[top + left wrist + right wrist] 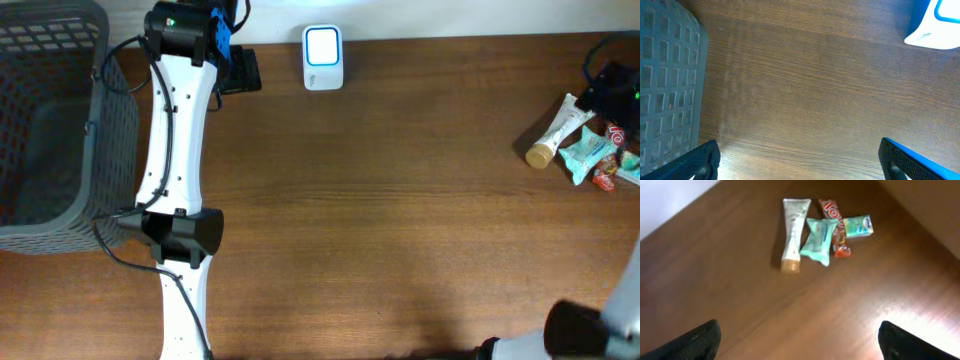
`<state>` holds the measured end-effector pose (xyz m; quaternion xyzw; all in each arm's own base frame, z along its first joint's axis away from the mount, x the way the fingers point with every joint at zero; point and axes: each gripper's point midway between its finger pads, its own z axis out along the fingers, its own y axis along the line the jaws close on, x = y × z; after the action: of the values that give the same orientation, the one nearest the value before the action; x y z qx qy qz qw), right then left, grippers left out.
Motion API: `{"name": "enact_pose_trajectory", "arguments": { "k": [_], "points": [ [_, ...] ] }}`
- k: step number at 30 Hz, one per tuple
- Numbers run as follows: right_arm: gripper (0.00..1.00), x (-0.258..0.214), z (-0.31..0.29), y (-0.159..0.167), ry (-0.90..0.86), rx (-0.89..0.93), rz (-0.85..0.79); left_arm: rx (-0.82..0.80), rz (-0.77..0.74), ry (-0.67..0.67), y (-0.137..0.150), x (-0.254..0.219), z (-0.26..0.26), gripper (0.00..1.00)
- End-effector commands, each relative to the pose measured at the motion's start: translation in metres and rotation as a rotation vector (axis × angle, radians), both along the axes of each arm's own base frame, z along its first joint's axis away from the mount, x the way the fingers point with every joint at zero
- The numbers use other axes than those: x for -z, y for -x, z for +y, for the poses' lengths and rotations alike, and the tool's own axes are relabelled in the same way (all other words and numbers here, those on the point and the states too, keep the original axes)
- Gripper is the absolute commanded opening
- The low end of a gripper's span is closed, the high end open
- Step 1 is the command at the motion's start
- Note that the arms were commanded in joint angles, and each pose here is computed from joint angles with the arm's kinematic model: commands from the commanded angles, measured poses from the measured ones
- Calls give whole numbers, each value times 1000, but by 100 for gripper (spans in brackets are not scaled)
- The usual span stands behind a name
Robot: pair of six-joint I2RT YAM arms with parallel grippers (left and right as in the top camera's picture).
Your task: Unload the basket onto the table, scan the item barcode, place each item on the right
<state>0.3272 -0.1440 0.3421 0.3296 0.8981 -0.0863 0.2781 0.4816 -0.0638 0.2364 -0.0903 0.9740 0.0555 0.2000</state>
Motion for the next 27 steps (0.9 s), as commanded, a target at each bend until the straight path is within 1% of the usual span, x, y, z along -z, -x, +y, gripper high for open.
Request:
{"name": "enact_pose_trajectory", "arguments": {
  "k": [1, 2, 4, 5, 7, 10, 12, 15, 18, 21, 27],
  "points": [
    [99, -12, 46, 22, -33, -107, 3, 13, -5, -14, 1, -3, 0, 99],
    [99, -15, 58, 28, -34, -140, 5, 13, -4, -15, 1, -3, 0, 99],
    [99, -24, 100, 51, -34, -271, 12, 14, -4, -15, 1, -3, 0, 99],
    [99, -29, 112, 57, -27, -317, 2, 14, -4, -15, 1, -3, 0, 99],
    [99, -39, 134, 71, -14, -409, -38, 14, -4, -15, 1, -3, 0, 99],
    [99, -42, 152, 102, -12, -498, -76, 14, -4, -15, 1, -3, 0, 99],
    [99, -34, 152, 119, -19, -509, -68, 14, -5, -14, 1, -3, 0, 99],
    [99, 4, 155, 161, -73, -539, -14, 14, -5, -14, 1, -3, 0, 99],
    [99, 33, 156, 187, -102, -549, 27, 14, -5, -14, 1, -3, 0, 99],
    [99, 46, 155, 192, -105, -547, 56, 14, -5, -14, 1, -3, 0, 99],
    [99, 48, 155, 190, -106, -546, 73, 15, -5, -14, 1, -3, 0, 99]
  ]
}}
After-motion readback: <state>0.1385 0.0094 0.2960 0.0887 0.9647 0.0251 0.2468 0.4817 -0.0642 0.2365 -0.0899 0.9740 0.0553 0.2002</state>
